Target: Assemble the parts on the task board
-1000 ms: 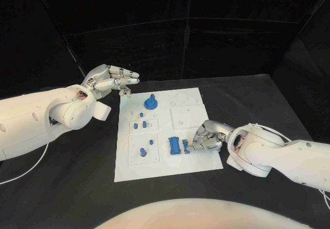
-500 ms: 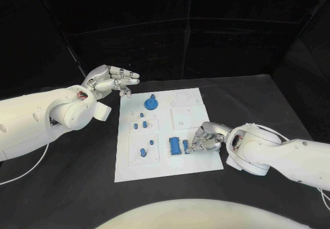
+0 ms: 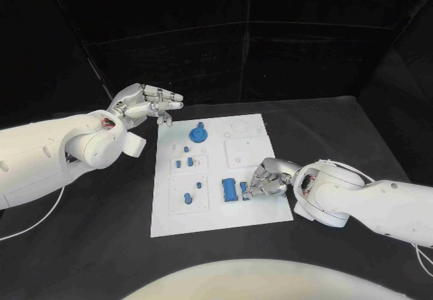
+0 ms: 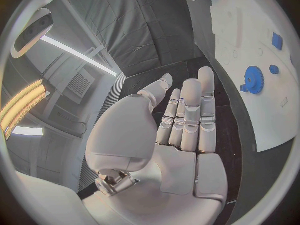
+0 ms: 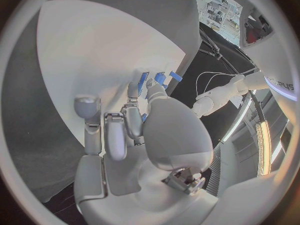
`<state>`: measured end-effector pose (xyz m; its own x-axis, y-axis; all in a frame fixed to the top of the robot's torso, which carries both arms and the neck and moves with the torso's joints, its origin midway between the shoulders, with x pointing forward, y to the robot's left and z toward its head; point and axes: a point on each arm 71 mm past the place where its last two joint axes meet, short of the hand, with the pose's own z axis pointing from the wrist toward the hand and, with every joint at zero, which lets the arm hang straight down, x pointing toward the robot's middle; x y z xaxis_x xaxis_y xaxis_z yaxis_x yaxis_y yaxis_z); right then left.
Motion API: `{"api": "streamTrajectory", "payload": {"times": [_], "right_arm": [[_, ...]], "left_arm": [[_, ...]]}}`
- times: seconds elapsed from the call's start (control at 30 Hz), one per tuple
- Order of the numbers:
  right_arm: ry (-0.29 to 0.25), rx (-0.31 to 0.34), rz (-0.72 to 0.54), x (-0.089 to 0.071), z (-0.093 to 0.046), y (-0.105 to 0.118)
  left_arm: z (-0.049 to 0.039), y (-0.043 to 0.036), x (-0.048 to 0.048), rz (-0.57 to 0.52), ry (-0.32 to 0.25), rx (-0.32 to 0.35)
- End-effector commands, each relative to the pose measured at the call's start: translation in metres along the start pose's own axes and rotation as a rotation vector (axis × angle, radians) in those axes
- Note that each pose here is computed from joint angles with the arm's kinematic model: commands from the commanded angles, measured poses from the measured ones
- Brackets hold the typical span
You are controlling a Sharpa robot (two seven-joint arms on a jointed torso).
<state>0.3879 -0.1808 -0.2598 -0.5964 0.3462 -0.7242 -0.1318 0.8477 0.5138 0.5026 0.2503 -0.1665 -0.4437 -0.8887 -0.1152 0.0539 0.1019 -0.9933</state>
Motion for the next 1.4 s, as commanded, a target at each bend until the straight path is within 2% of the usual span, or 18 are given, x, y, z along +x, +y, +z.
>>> {"api": "streamTrajectory", "payload": {"times": [0.03,0.47,0.67,0.8,0.97,1.17,1.4], "right_arm": [[-0.018,-0.005,-0.015,-0.002,0.000,0.001],[-0.051,-0.063,0.027,-0.005,-0.002,0.002],[-0.074,-0.132,0.235,-0.013,-0.002,-0.004],[-0.151,-0.166,0.381,-0.030,0.002,-0.013],[-0.273,-0.214,0.562,-0.062,0.016,-0.023],[-0.336,-0.276,0.697,-0.087,0.035,-0.028],[-0.373,-0.357,0.744,-0.105,0.058,-0.025]], "left_arm": [[0.0001,-0.0014,0.0006,-0.005,0.007,0.008],[0.0003,-0.0012,0.0001,-0.004,0.005,0.009],[0.0009,-0.0010,-0.0007,-0.007,0.001,0.010],[0.0014,-0.0007,-0.0019,-0.030,-0.014,0.009],[0.0030,0.0001,-0.0032,-0.079,-0.051,0.014],[0.0058,0.0015,-0.0047,-0.119,-0.095,0.032],[0.0094,0.0082,-0.0071,-0.189,-0.162,0.069]]}}
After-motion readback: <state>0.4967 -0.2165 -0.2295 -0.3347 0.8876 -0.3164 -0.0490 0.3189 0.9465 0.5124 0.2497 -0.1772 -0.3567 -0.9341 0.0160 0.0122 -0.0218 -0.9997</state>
